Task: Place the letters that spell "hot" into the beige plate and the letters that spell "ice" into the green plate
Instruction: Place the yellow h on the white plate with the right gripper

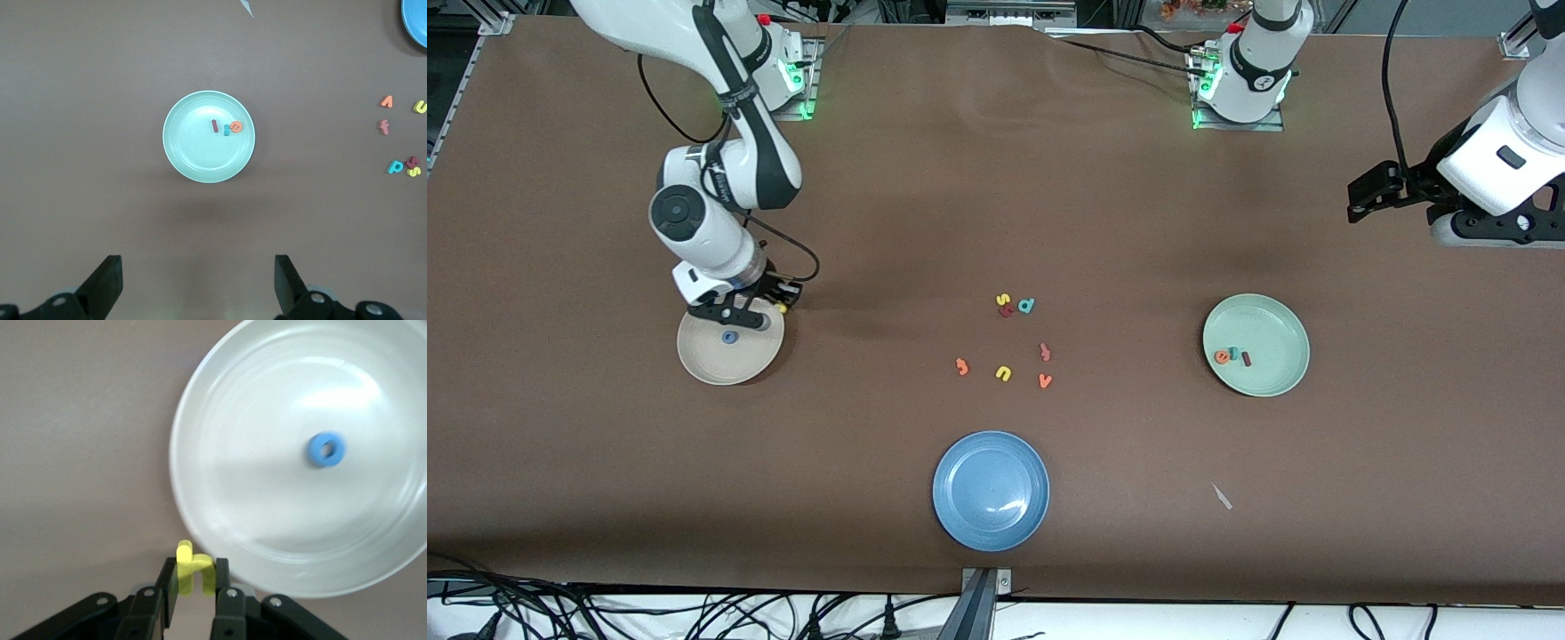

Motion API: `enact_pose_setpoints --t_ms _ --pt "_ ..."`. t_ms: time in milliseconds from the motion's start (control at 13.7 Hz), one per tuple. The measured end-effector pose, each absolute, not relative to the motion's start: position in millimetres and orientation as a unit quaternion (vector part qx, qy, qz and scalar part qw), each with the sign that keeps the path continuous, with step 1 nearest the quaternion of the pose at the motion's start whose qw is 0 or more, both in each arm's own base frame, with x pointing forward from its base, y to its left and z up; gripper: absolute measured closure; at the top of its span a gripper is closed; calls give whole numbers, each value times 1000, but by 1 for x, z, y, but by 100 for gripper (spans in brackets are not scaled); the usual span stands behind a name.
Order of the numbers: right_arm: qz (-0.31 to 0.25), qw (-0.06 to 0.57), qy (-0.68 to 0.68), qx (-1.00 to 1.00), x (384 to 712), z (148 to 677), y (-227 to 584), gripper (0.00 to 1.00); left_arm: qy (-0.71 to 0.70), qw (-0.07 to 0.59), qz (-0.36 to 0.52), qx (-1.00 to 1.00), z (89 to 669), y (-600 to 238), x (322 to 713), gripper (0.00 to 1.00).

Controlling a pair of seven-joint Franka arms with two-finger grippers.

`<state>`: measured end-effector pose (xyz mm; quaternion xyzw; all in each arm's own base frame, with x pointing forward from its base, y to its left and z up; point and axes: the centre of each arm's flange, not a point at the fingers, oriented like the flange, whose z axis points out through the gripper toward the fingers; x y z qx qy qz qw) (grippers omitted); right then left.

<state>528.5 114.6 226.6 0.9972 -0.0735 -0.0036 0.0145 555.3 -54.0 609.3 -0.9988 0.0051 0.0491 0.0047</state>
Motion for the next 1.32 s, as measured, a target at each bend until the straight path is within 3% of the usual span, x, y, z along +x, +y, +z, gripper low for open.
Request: enact_pose_setpoints --t_ms 292,585,731,877,1097,1316 --pt "0 31 -43 999 545 225 68 74 5 5 49 -999 609 -54 555 0" --pt "8 35 -52 998 568 227 69 39 5 5 49 -999 609 -54 555 0" --pt "-9 29 -65 997 579 244 101 16 5 5 49 -999 609 -54 555 0" --pt "-25 22 -68 997 593 273 138 0 5 5 49 -999 609 -54 555 0" --pt "-31 9 -39 999 604 299 199 0 5 5 49 -999 609 -54 555 0" --pt "-30 -9 11 999 605 286 276 0 5 5 49 -999 609 -54 555 0"
